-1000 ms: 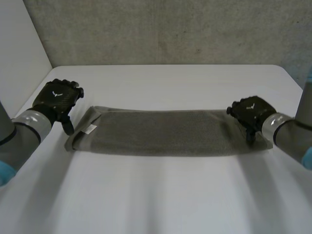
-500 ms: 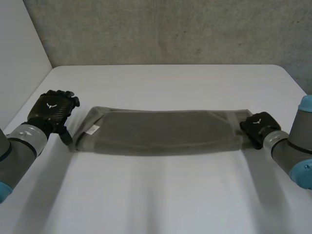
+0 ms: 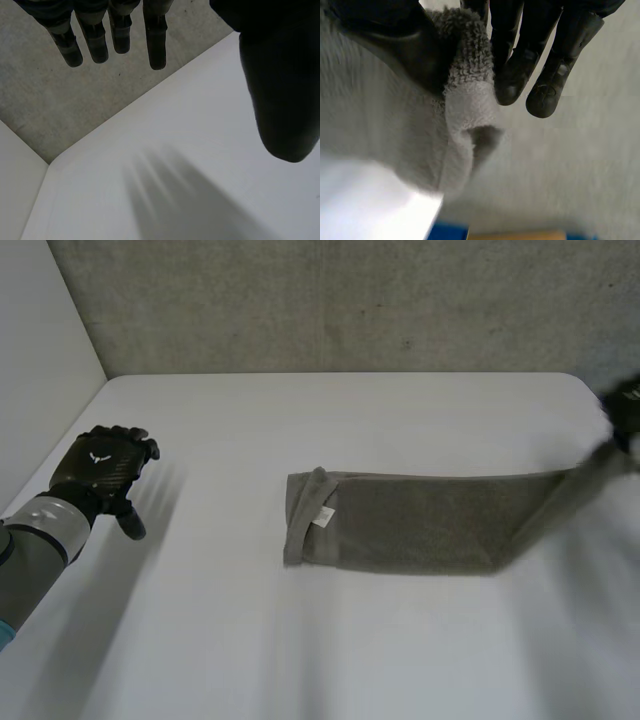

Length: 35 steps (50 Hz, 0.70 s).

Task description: Fold the towel.

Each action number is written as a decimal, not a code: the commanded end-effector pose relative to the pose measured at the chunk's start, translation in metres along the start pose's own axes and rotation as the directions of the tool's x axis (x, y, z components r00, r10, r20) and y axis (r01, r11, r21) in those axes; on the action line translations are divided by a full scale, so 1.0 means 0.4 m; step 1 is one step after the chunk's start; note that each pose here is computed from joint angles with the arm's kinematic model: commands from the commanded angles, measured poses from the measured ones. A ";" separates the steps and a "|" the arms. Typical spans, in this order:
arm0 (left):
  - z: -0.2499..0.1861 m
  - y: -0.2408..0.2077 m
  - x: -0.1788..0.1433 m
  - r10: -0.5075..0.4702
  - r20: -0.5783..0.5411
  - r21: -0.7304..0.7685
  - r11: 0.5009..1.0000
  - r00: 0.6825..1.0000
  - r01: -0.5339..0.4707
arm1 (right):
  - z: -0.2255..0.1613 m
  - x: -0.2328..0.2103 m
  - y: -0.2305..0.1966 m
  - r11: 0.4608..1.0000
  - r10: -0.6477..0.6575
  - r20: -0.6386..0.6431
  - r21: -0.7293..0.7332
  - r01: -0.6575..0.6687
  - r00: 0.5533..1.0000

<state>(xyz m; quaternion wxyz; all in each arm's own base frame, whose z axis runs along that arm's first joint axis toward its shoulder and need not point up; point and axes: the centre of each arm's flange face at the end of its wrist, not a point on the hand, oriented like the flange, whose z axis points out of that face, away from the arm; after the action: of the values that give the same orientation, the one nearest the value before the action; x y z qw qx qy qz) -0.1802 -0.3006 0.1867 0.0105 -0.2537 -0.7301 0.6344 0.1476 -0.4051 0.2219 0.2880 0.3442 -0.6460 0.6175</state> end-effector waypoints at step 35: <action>-0.009 -0.016 0.015 -0.059 -0.017 0.020 0.998 0.998 0.060 | -0.451 -0.544 -0.463 0.850 -0.165 0.463 0.514 -0.112 0.871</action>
<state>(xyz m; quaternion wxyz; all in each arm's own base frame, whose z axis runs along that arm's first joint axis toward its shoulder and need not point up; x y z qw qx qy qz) -0.1843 -0.2955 0.1904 0.0360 -0.2351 -0.7326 0.6378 0.4229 -0.2008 0.1439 0.0339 0.5961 -0.4888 0.6361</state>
